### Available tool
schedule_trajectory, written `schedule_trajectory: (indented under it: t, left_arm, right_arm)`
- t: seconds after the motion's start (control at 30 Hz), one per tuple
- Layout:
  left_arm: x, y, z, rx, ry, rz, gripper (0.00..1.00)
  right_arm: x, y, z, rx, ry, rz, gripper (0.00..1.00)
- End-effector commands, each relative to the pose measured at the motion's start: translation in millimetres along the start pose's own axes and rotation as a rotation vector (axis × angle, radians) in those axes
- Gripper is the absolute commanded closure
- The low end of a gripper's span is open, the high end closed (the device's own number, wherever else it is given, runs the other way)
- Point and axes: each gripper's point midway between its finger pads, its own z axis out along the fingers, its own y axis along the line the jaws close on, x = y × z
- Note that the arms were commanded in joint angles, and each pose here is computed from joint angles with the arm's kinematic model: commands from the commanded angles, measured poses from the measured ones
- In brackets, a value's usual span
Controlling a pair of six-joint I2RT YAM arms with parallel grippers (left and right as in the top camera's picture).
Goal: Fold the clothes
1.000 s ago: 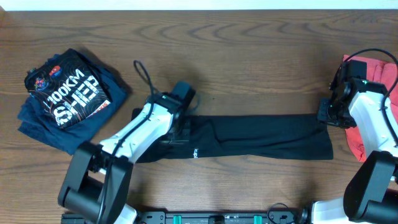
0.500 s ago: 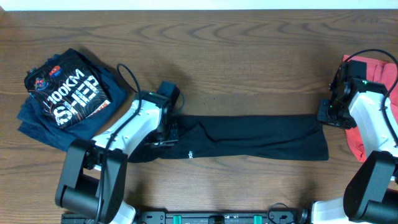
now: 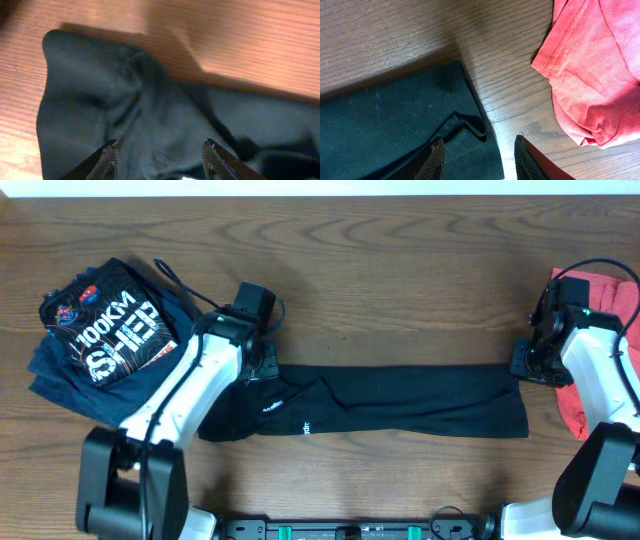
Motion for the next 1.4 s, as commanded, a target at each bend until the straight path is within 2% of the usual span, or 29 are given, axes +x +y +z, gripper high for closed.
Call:
schedule_trajectory:
  t: [0.0,0.07,0.23,0.27,0.37,0.5,0.63,0.67,0.7,0.77,0.83,1.0,1.1,1.23,1.37]
  left_arm:
    - [-0.2,11.0,19.4,-0.052,0.035,-0.026,0.46]
    - [3.2,9.9,27.2,-0.05,0.063,-0.025,0.51]
    - [9.9,5.4,35.7,-0.032,0.107,-0.024,0.94]
    - [11.6,6.7,35.5,-0.036,0.114,-0.024,0.94]
    - [25.9,15.4,32.9,-0.073,0.172,-0.034,0.94]
    - [45.3,41.0,27.5,-0.218,0.221,-0.178,0.94]
    - [47.7,41.2,36.9,-0.215,0.203,-0.227,0.93]
    - [45.7,39.9,40.8,-0.206,0.188,-0.229,0.91]
    - [43.7,38.7,43.8,-0.198,0.176,-0.231,0.79]
    - [38.9,38.1,48.0,-0.195,0.151,-0.232,0.63]
    - [36.3,39.1,49.1,-0.201,0.139,-0.224,0.58]
    - [31.6,38.4,33.3,-0.195,0.142,-0.168,0.58]
    - [21.9,36.0,8.4,-0.175,0.113,-0.16,0.57]
    - [15.0,33.6,-23.6,-0.127,0.053,-0.171,0.56]
    - [13.8,33.8,-46.8,-0.086,-0.005,-0.181,0.52]
  right_arm:
    - [-1.2,-0.8,-3.1,-0.003,-0.01,0.01,0.56]
    - [-1.1,-0.8,-3.1,-0.003,-0.01,0.01,0.57]
    - [-1.1,-0.8,-3.1,-0.003,-0.01,0.01,0.56]
    - [-1.1,-0.8,-3.1,-0.003,-0.01,0.01,0.57]
    - [-1.1,-0.8,-3.1,-0.003,-0.01,0.01,0.57]
    - [-1.2,-0.8,-3.1,-0.003,-0.01,0.01,0.57]
    - [-0.3,-0.6,-3.1,-0.004,-0.006,0.009,0.56]
    - [0.1,-0.2,-3.1,-0.007,-0.005,0.009,0.57]
    - [0.6,0.1,-3.1,-0.008,-0.003,0.009,0.57]
    - [1.8,0.3,-3.1,-0.009,0.002,0.008,0.57]
    - [4.1,0.1,-3.1,-0.009,0.011,0.007,0.49]
    - [11.0,-2.2,-2.9,-0.007,0.04,-0.035,0.34]
    - [13.0,-1.4,-1.1,-0.046,0.052,-0.028,0.34]
    - [22.0,14.5,6.1,-0.17,0.081,-0.109,0.33]
    - [35.5,15.9,20.6,-0.176,0.124,-0.166,0.31]
